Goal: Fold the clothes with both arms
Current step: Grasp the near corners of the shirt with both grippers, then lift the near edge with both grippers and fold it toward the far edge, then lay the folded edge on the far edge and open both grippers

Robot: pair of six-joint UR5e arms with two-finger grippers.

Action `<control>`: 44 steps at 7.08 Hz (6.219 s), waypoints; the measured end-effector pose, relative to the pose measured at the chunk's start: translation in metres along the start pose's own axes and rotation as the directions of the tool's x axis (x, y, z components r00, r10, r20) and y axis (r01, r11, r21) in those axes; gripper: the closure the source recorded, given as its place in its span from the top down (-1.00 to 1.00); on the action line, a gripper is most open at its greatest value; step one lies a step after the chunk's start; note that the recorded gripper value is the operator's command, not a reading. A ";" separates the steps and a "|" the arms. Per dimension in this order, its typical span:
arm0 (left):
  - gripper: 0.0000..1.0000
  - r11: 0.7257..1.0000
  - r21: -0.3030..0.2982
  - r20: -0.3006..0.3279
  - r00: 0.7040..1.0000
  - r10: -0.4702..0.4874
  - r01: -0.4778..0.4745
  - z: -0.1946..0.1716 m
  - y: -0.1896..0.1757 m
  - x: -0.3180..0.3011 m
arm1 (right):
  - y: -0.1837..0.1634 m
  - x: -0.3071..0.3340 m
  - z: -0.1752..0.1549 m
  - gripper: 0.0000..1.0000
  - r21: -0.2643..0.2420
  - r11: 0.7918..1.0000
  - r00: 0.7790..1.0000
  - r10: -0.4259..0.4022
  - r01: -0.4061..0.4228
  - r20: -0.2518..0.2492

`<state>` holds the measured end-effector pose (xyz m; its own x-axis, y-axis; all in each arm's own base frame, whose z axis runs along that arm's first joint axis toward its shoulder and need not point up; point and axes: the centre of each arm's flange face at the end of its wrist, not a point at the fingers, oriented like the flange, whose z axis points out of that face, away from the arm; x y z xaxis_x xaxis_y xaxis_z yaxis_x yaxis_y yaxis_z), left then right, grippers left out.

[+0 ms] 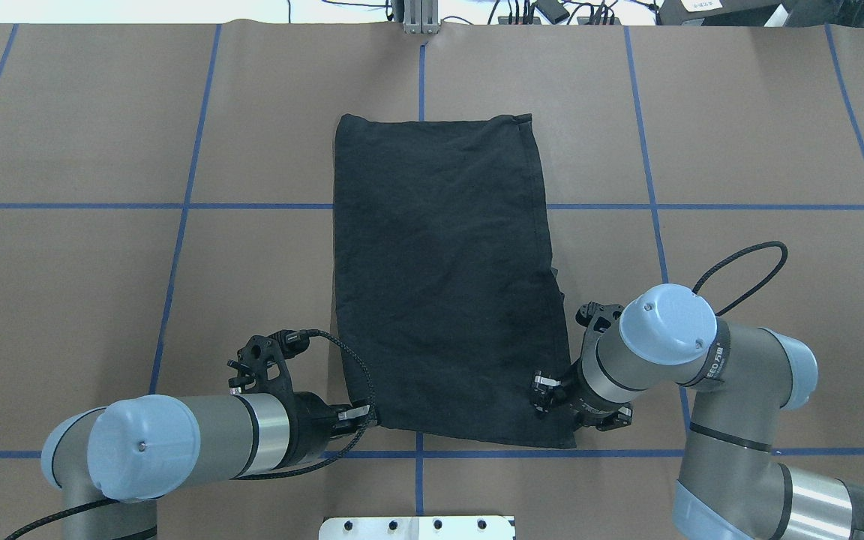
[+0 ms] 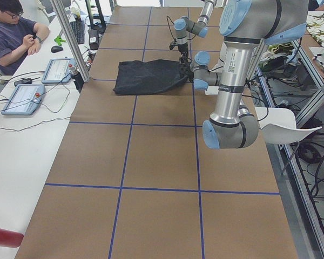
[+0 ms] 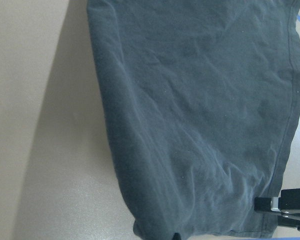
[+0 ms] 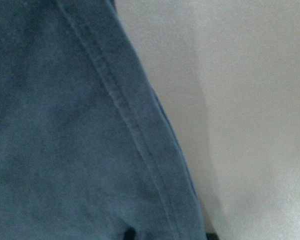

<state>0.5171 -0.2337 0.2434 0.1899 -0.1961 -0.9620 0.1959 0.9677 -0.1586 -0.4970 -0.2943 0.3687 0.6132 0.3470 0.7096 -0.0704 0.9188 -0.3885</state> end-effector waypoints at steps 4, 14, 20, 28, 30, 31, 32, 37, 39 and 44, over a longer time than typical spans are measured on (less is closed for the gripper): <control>-1.00 1.000 0.002 0.001 1.000 0.000 0.000 0.001 0.000 -0.001 | 0.000 -0.004 -0.002 -1.00 0.007 1.000 1.000 0.018 -0.018 0.007; -1.00 0.999 -0.038 -0.010 1.000 0.005 -0.005 -0.043 0.000 0.001 | 0.027 -0.009 -0.072 -1.00 -0.218 0.976 0.996 -0.003 0.023 0.091; -1.00 0.991 -0.135 0.019 1.000 0.007 -0.005 -0.066 0.004 -0.014 | 0.046 -0.002 -0.092 -1.00 -0.289 0.957 0.995 0.021 0.008 0.095; -1.00 0.995 0.096 -0.064 0.997 0.035 -0.029 -0.080 -0.168 0.060 | -0.112 -0.069 -0.187 -1.00 -0.136 0.985 0.958 0.139 -0.108 0.252; -1.00 0.986 0.165 -0.041 0.999 0.007 0.000 -0.056 -0.225 0.080 | -0.163 -0.098 -0.196 -1.00 -0.095 0.984 0.951 0.169 -0.149 0.257; -1.00 0.981 0.191 -0.023 1.000 -0.011 0.016 -0.045 -0.250 0.084 | -0.186 -0.111 -0.192 -1.00 -0.081 0.985 0.954 0.170 -0.155 0.247; -1.00 0.977 0.212 -0.004 1.000 -0.030 0.030 -0.036 -0.270 0.085 | -0.207 -0.115 -0.183 -1.00 -0.065 0.985 0.958 0.171 -0.160 0.229; -1.00 0.967 0.248 0.033 0.997 -0.073 0.062 0.016 -0.327 0.063 | -0.266 -0.102 -0.145 -1.00 0.009 0.976 0.965 0.215 -0.219 0.152; -1.00 0.963 0.255 0.043 0.994 -0.103 0.089 0.037 -0.342 0.075 | -0.274 -0.100 -0.139 -1.00 0.020 0.975 0.965 0.218 -0.223 0.142; -1.00 0.955 0.276 0.044 0.991 -0.125 0.108 0.053 -0.369 0.065 | -0.284 -0.099 -0.133 -1.00 0.044 0.971 0.965 0.225 -0.233 0.134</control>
<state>0.5085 -0.6124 0.2515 0.2061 -0.3220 -0.9240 0.4734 0.8593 -0.1939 -0.4333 -0.6148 0.3311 0.4702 0.5671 0.6763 -0.2461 0.8201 -0.5166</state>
